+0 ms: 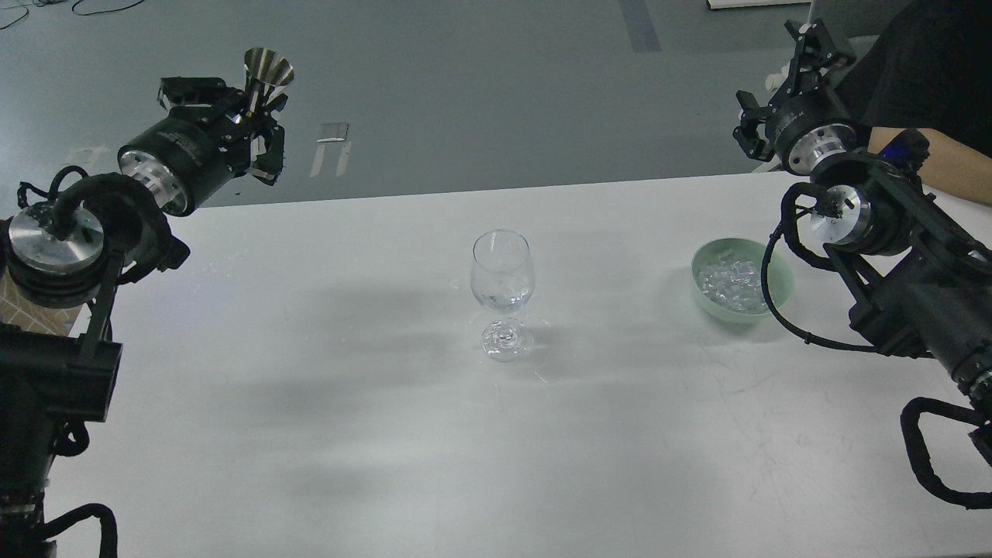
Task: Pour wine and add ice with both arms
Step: 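Bring the jigger back upright to its original spot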
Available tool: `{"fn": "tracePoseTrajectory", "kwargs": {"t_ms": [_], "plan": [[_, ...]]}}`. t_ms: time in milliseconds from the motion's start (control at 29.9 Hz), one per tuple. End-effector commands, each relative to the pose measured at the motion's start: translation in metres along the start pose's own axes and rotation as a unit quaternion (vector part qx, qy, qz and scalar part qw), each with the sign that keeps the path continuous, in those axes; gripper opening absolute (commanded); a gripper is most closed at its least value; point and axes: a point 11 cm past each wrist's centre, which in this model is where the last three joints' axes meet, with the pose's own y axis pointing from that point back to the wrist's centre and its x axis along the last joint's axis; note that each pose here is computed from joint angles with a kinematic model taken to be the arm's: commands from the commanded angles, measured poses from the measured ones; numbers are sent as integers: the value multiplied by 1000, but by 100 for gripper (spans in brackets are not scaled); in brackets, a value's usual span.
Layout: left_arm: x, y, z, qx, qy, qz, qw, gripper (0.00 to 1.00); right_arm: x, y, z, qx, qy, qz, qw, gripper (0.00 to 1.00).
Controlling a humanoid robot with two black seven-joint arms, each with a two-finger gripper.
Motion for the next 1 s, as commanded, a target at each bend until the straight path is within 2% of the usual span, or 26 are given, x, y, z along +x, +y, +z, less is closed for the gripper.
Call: {"fn": "tracePoseTrajectory", "kwargs": {"t_ms": [0,134,201,267,602,802,969], "plan": [[30,14,0,-33,43,18,998,18,1,0,0,0,1,1,1000,100],[80,39,0,-87,86,53,991,18,1,0,1,-2,0,2,1000,100],[92,47,-1,-99,92,64,989,18,1,0,1,-2,0,2,1000,100],[110,55,-16,-108,109,76,985,18,1,0,1,-2,0,2,1000,100],[150,62,-51,-118,147,85,978,18,1,0,2,-2,1,2,1000,100],[162,71,-60,-135,177,31,974,19,1,1,3,-4,3,2,1000,100],[172,71,-73,-138,198,39,970,20,1,1,4,-6,3,1,1000,100]]}}
